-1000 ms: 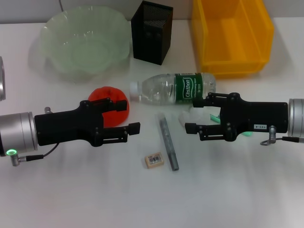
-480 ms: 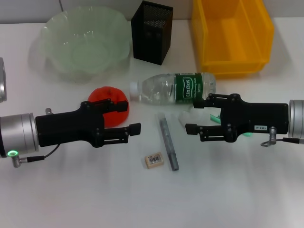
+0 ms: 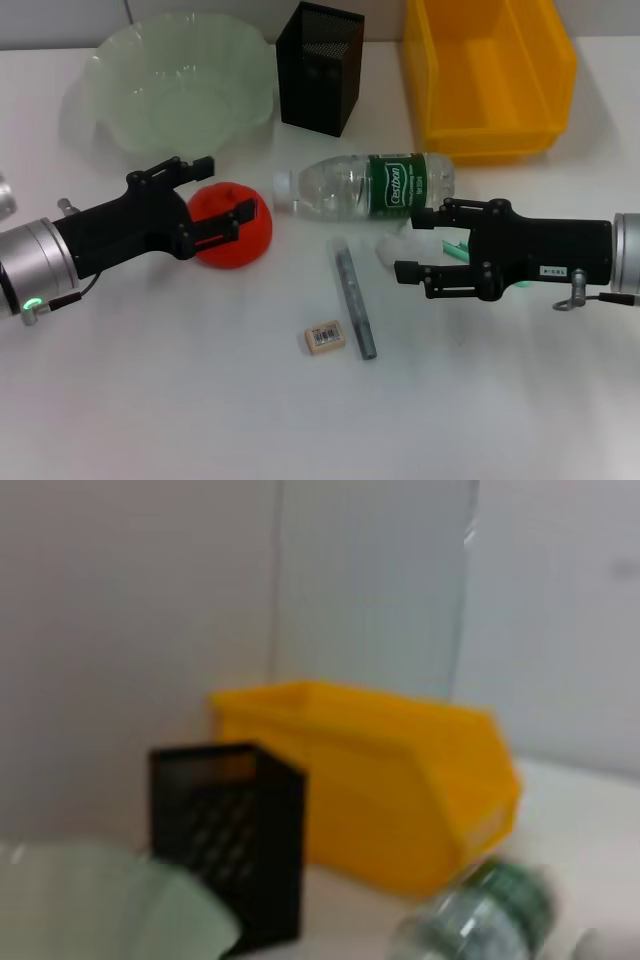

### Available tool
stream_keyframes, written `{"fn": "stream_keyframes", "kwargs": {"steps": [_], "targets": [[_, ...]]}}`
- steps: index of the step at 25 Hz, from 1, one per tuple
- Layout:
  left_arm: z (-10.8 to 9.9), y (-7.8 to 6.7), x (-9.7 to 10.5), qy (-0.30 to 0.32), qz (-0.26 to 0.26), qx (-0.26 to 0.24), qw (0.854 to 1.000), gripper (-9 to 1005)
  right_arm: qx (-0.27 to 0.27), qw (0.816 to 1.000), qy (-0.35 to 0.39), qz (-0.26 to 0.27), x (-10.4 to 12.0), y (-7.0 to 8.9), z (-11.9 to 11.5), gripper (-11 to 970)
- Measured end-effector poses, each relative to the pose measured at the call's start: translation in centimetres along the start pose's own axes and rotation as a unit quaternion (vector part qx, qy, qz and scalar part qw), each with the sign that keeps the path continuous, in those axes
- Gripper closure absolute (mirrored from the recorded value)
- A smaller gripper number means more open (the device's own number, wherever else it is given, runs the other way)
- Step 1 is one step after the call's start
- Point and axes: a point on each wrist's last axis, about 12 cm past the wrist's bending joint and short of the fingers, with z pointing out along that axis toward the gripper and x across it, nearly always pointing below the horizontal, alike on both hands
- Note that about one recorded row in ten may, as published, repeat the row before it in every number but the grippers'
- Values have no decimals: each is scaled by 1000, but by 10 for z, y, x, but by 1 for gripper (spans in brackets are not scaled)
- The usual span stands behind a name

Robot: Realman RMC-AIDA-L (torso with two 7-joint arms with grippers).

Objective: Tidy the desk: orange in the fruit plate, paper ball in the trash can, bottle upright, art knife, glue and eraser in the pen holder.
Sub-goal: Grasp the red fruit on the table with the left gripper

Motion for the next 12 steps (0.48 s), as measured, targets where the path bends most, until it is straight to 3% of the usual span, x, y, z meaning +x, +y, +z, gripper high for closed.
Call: {"fn": "stream_keyframes", "kwargs": {"steps": [5, 12], "targets": [[5, 7, 12, 45, 10, -39, 998, 259, -1, 1000, -2, 1, 0, 1, 0, 171], [11, 6, 16, 71, 21, -37, 997, 277, 2, 1000, -3, 1, 0, 1, 0, 171]]}}
